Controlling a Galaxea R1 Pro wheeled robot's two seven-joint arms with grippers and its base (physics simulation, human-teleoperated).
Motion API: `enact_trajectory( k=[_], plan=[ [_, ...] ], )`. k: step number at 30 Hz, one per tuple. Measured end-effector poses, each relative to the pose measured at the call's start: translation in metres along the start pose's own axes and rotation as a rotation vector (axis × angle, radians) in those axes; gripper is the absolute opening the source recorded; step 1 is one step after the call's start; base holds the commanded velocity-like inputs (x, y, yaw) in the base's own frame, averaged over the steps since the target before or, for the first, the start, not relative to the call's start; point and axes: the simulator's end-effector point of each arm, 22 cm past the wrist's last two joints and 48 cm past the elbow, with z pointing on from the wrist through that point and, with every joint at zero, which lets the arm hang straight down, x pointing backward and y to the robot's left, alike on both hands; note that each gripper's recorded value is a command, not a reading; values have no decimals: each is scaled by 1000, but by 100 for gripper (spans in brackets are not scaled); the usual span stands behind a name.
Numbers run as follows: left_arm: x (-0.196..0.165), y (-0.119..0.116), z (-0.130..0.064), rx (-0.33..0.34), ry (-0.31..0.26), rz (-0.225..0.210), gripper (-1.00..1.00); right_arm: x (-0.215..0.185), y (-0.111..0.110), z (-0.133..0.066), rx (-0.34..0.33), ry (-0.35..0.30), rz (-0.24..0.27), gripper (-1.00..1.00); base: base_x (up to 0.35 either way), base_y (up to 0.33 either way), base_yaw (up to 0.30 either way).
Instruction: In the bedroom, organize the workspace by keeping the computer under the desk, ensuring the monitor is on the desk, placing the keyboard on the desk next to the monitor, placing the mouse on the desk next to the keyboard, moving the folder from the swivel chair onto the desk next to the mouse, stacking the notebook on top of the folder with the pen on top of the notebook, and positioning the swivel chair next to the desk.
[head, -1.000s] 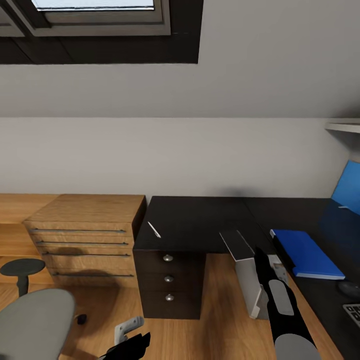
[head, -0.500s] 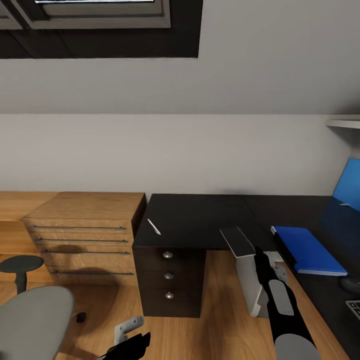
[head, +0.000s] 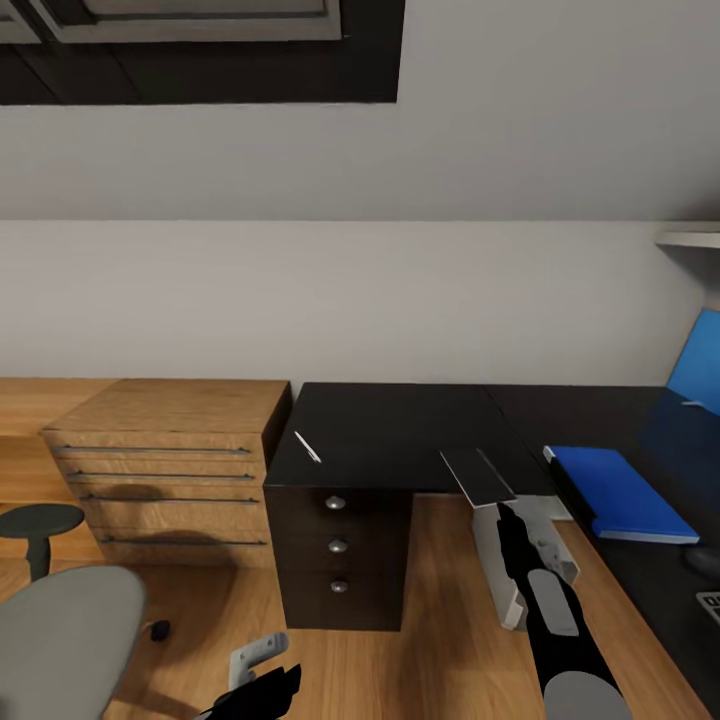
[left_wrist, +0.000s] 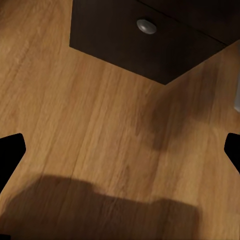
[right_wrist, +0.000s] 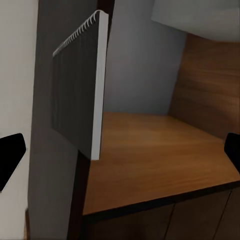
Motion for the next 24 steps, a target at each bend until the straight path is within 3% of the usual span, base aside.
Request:
enact_trajectory(
  k=[13, 24],
  plan=[
    [15, 7, 18, 0, 1, 2, 100, 6, -17, 8, -26, 2, 0, 100, 0, 0, 0],
    [22, 7, 20, 2, 17, 6, 100, 8, -17, 8, -26, 5, -2, 100, 60, 23, 0]
  ],
)
